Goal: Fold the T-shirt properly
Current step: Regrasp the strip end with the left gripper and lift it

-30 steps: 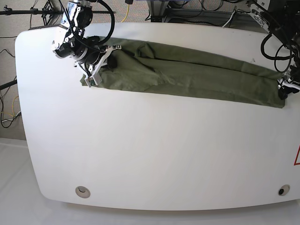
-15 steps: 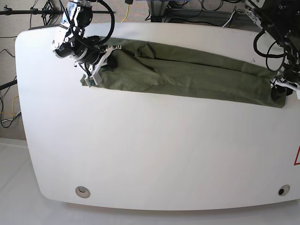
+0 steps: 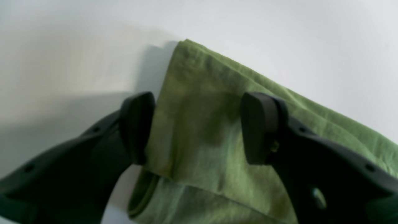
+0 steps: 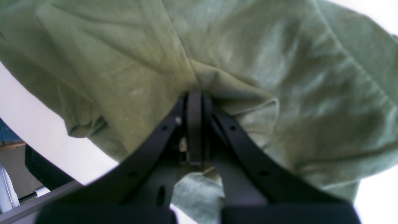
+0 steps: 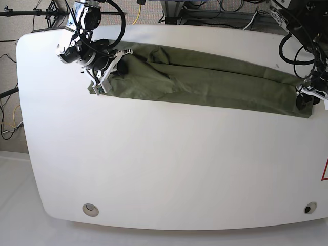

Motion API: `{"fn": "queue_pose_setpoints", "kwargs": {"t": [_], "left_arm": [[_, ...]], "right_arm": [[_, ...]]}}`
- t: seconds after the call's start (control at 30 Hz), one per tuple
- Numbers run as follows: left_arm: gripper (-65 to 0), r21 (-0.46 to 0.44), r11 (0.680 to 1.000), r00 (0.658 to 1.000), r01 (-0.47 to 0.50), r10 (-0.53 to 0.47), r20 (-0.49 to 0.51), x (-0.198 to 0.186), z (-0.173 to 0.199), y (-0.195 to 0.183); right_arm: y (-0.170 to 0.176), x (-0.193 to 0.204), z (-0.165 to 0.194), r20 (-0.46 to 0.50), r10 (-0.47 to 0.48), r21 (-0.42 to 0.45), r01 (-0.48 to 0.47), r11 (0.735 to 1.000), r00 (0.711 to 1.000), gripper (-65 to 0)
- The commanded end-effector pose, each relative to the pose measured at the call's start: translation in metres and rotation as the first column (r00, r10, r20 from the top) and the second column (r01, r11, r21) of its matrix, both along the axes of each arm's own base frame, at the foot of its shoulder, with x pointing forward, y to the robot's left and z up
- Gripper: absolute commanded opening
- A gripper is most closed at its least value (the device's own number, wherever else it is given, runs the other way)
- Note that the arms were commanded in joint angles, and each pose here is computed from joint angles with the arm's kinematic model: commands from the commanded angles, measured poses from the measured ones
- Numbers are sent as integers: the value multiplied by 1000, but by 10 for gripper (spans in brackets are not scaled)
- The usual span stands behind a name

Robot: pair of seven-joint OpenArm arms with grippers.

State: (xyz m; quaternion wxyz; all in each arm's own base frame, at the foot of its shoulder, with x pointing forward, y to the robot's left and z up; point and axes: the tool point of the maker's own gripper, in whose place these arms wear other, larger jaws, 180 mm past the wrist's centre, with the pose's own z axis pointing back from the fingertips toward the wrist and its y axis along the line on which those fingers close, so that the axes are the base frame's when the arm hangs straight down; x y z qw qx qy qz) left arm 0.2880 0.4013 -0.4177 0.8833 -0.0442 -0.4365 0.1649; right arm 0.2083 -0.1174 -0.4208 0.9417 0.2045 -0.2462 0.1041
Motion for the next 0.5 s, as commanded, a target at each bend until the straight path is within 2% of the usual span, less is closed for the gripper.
{"fn": "queue_pose_setpoints", "kwargs": {"t": [0.0, 0.13, 0.27, 0.37, 0.47], "left_arm": [[-289, -9, 999, 987, 32, -33, -157, -22, -27, -7], [-414, -29, 999, 986, 37, -41, -163, -23, -33, -18], [-567, -37, 998, 985, 40, -46, -164, -22, -36, -23], [-649, -41, 998, 985, 40, -46, -165, -22, -37, -24], [-650, -52, 998, 983, 40, -49, -175, -27, -42, -29]], "right_arm": [[-3, -3, -1, -12, 12, -24, -12, 1000, 1000, -650], [-3, -3, -1, -12, 12, -24, -12, 1000, 1000, -650], [-3, -4, -1, -13, 13, -25, -13, 1000, 1000, -650], [-3, -4, -1, -13, 13, -25, -13, 1000, 1000, -650], [-3, -4, -1, -13, 13, -25, -13, 1000, 1000, -650]]}}
